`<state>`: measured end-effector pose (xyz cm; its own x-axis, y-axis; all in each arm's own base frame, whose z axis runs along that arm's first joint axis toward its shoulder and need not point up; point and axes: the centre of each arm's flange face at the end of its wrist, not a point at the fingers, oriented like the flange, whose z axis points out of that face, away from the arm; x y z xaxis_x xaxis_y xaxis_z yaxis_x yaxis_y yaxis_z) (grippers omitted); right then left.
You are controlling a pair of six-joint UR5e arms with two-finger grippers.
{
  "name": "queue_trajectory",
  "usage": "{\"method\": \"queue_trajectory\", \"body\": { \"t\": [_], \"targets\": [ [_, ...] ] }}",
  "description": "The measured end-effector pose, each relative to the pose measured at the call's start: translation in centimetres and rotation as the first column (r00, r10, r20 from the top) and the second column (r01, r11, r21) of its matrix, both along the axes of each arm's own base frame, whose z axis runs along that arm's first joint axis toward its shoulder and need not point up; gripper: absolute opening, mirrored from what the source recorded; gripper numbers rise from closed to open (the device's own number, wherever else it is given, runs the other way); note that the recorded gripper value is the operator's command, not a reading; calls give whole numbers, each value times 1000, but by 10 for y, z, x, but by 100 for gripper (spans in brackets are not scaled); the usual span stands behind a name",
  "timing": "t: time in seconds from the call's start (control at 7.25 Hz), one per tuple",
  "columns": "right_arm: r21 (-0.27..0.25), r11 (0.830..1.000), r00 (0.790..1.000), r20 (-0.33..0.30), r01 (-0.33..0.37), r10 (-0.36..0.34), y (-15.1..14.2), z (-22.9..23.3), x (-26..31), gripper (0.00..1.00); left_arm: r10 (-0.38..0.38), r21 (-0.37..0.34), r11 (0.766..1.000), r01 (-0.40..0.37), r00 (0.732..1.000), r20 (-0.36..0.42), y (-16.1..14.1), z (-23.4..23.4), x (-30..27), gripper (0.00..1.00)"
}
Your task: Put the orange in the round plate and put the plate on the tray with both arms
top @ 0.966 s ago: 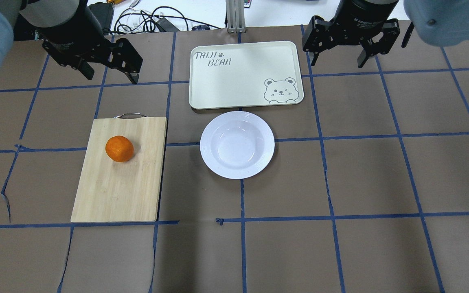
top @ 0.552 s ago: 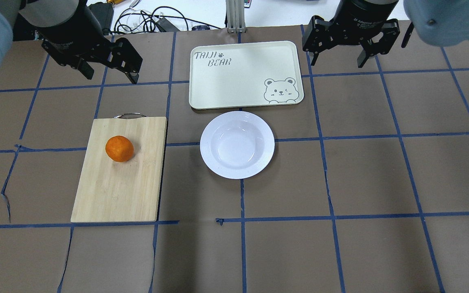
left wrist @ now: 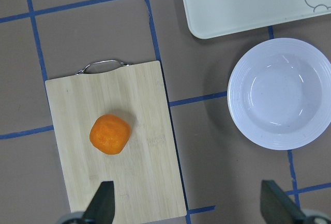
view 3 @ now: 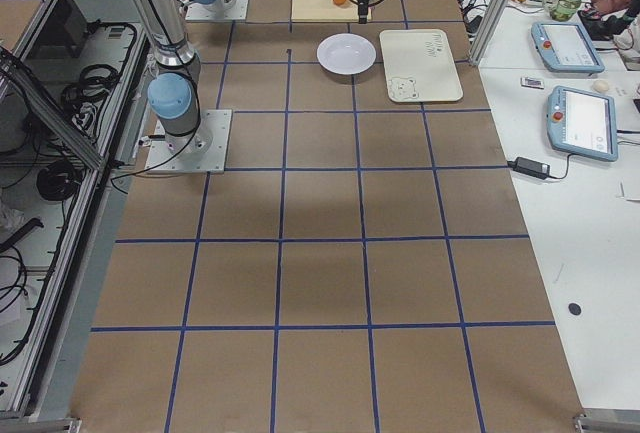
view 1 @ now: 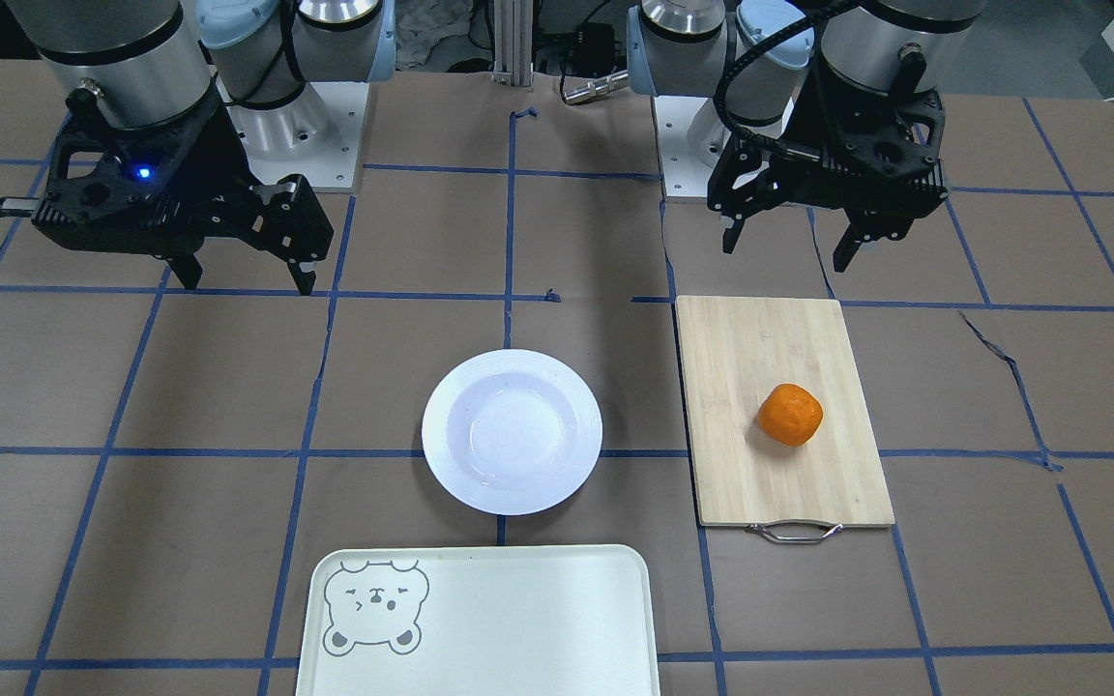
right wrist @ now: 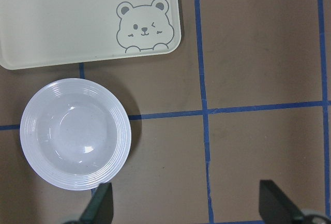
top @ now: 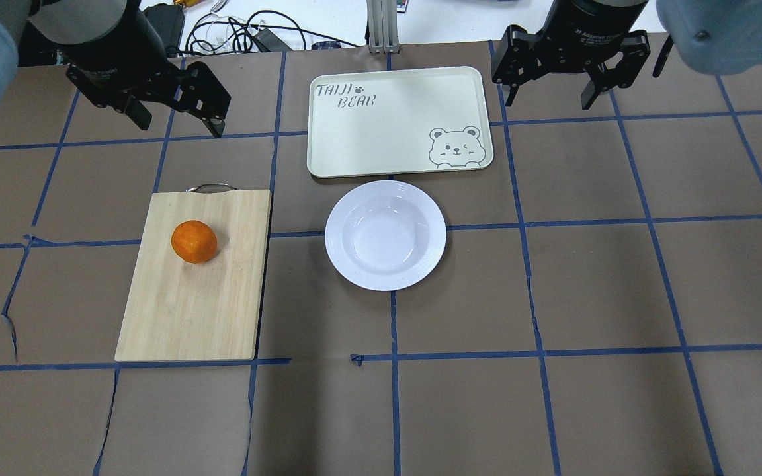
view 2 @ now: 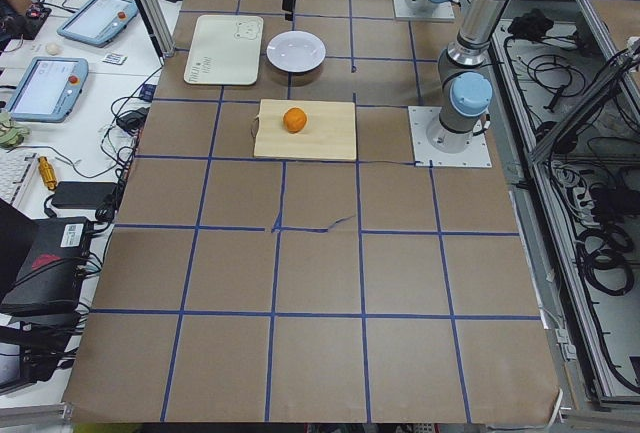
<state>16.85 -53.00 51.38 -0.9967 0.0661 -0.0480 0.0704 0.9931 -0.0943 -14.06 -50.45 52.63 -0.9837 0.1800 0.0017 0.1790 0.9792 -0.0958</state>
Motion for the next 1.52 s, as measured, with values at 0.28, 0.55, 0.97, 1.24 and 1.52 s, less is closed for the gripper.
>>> {"method": "queue_trajectory", "body": {
  "t": [0.28, 0.55, 0.97, 1.24, 1.52],
  "targets": [
    [6, 1000, 1000, 1, -2, 2, -1, -2, 0, 100, 0, 3, 1000, 0, 1000, 0, -1, -1, 0, 100],
    [13, 1000, 1000, 0, -1, 2, -2, -5, -1, 100, 0, 4, 1000, 0, 1000, 0, -1, -1, 0, 100],
    [16, 1000, 1000, 0, -1, 1, -2, -5, 0, 100, 0, 6, 1000, 0, 1000, 0, 0, -1, 0, 100],
    [17, 1000, 1000, 1, -5, 5, 0, -5, 2, 100, 3, 11, 1000, -3, 1000, 0, -2, -3, 2, 100],
    [18, 1000, 1000, 3, -7, 7, 1, -4, 3, 100, 38, 69, 997, -40, 999, 20, -20, -32, 22, 100]
  ]
}}
